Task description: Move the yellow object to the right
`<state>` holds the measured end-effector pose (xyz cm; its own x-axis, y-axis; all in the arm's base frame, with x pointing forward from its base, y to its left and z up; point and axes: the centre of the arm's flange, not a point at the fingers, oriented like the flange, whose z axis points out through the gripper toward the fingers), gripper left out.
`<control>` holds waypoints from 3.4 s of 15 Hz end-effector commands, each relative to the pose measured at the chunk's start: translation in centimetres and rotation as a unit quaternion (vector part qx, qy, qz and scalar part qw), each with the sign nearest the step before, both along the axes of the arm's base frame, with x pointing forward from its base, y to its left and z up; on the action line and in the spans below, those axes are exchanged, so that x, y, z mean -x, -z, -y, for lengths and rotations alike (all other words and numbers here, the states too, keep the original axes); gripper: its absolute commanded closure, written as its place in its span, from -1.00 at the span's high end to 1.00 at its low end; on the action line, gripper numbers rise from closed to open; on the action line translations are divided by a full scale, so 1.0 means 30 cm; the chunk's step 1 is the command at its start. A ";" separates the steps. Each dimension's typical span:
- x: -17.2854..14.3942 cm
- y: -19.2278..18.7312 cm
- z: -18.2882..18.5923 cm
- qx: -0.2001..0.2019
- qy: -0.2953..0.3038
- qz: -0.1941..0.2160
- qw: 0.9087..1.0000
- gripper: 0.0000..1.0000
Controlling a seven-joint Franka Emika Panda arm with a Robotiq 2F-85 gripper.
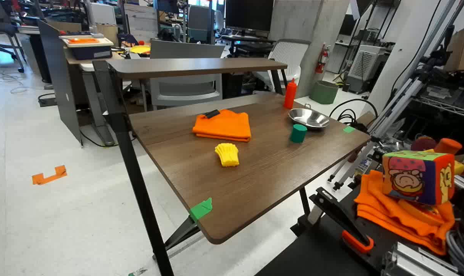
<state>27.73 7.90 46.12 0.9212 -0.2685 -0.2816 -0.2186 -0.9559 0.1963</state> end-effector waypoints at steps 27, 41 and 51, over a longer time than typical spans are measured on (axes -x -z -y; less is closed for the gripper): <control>-0.418 0.113 -0.043 -0.079 0.048 0.071 0.993 1.00; -0.900 0.598 -0.317 -0.018 0.058 0.114 0.992 1.00; -1.039 0.919 -0.461 0.042 0.061 0.089 0.993 1.00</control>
